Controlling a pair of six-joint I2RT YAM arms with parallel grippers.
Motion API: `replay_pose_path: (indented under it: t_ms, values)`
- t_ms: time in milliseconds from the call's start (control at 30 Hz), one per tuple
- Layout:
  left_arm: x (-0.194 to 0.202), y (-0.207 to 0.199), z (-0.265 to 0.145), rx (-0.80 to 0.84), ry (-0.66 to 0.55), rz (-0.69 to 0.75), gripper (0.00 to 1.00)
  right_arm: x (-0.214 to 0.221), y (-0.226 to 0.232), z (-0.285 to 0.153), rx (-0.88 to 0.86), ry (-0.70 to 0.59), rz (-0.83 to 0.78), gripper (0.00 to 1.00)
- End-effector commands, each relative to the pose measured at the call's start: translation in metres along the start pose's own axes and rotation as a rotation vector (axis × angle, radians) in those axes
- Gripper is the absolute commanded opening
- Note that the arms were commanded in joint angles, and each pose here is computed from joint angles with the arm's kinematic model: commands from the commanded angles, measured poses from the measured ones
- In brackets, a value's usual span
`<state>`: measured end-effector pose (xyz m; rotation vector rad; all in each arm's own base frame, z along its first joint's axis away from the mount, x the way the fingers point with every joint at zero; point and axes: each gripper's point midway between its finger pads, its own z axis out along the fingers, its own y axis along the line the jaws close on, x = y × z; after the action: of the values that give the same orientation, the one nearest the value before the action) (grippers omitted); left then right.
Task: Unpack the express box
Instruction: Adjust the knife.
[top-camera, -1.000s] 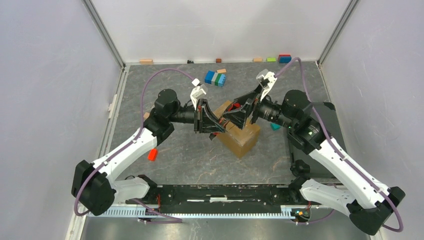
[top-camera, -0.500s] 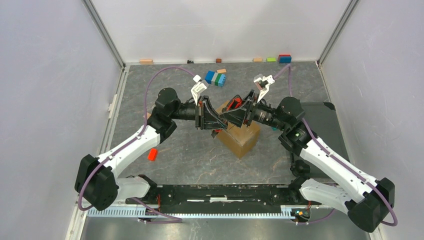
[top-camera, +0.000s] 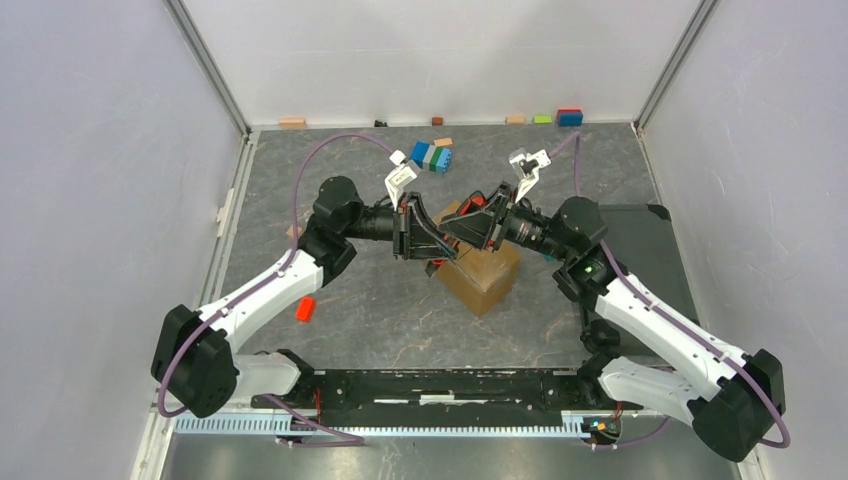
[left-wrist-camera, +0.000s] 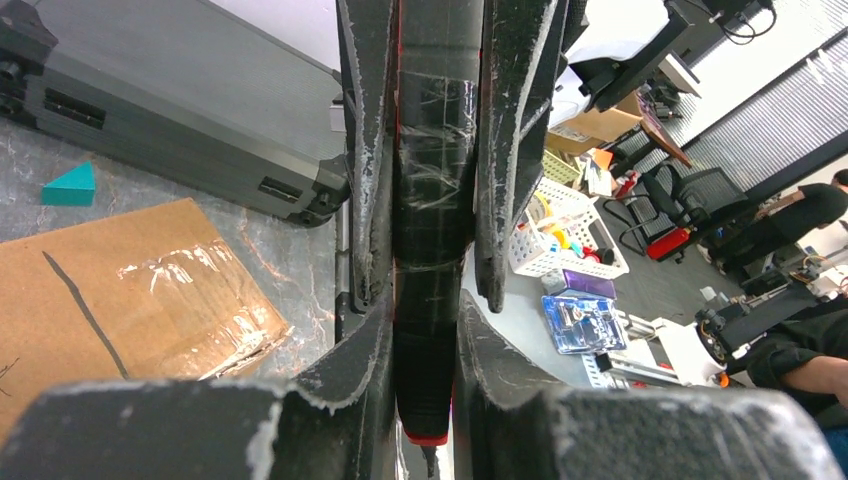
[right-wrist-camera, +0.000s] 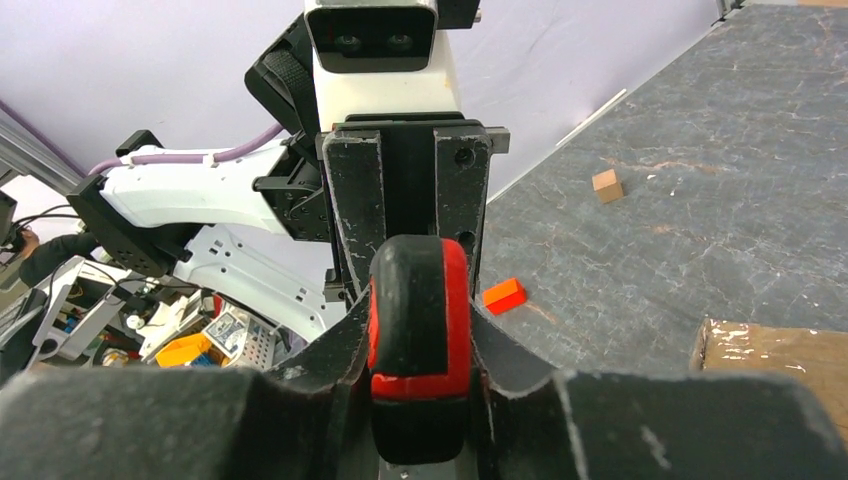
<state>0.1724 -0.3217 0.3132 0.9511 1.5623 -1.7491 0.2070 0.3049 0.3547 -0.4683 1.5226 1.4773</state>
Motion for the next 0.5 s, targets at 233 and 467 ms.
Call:
replay_pose_path:
  t_ms: [233,467]
  values:
    - [-0.004,0.034,-0.01,-0.229,0.0,-0.007,0.59,-0.003,-0.045,-0.026,0.331,0.02,-0.116,0.0]
    - [-0.013,0.068,-0.032,-0.458,-0.023,-0.013,0.76,0.019,-0.073,-0.084,0.623,0.152,-0.13,0.0]
